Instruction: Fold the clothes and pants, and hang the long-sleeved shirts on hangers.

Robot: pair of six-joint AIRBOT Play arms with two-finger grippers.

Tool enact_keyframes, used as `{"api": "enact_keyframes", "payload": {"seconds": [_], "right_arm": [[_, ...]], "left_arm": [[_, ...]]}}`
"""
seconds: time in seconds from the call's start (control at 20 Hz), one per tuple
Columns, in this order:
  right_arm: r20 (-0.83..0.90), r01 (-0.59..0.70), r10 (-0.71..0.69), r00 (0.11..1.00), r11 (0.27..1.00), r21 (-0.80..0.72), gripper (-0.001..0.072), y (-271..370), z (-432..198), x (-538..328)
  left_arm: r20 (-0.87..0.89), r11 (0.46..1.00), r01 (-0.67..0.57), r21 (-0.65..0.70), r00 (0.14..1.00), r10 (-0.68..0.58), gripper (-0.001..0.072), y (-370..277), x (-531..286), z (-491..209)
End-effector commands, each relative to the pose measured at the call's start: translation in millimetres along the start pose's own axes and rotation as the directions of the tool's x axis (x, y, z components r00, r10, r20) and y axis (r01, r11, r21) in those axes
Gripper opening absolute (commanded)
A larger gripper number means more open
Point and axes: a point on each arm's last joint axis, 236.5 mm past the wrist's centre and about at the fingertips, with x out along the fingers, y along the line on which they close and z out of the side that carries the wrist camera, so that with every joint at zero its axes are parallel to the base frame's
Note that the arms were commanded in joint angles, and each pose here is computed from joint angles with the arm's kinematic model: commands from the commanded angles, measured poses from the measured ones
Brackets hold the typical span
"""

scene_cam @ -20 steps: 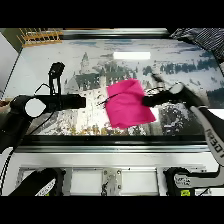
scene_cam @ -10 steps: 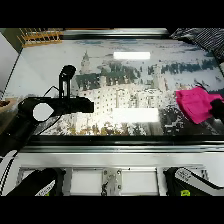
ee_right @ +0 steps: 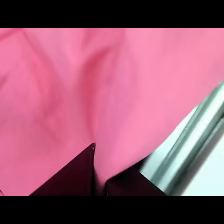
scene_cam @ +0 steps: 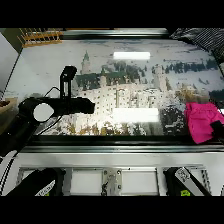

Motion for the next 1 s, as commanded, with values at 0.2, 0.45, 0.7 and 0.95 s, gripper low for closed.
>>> {"api": "enact_keyframes", "payload": {"seconds": [0.2, 0.45, 0.7, 0.95], "right_arm": [[0.062, 0.137, -0.123, 0.991, 0.886, -0.443, 0.0476, -26, 29, -20], [0.179, 0.009, 0.077, 0.981, 0.9, -0.437, 0.0476, 40, 72, -73], [-0.102, -0.496, 0.597, 0.796, 0.547, -0.675, 0.0476, 227, -41, -147], [-0.454, -0.677, 0.657, 0.602, 0.117, -0.727, 0.0476, 303, -197, -216]], "left_arm": [[-0.003, 1.0, 0.0, 0.002, 1.0, 0.0, 0.0004, 0, 0, -1], [-0.001, 1.0, 0.0, 0.002, 1.0, 0.0, 0.0004, 0, 0, 0], [0.002, 1.0, 0.001, 0.002, 1.0, -0.001, 0.0004, 0, 0, 0], [0.003, 1.0, 0.0, 0.003, 1.0, 0.0, 0.0004, 0, 0, 1]]}}
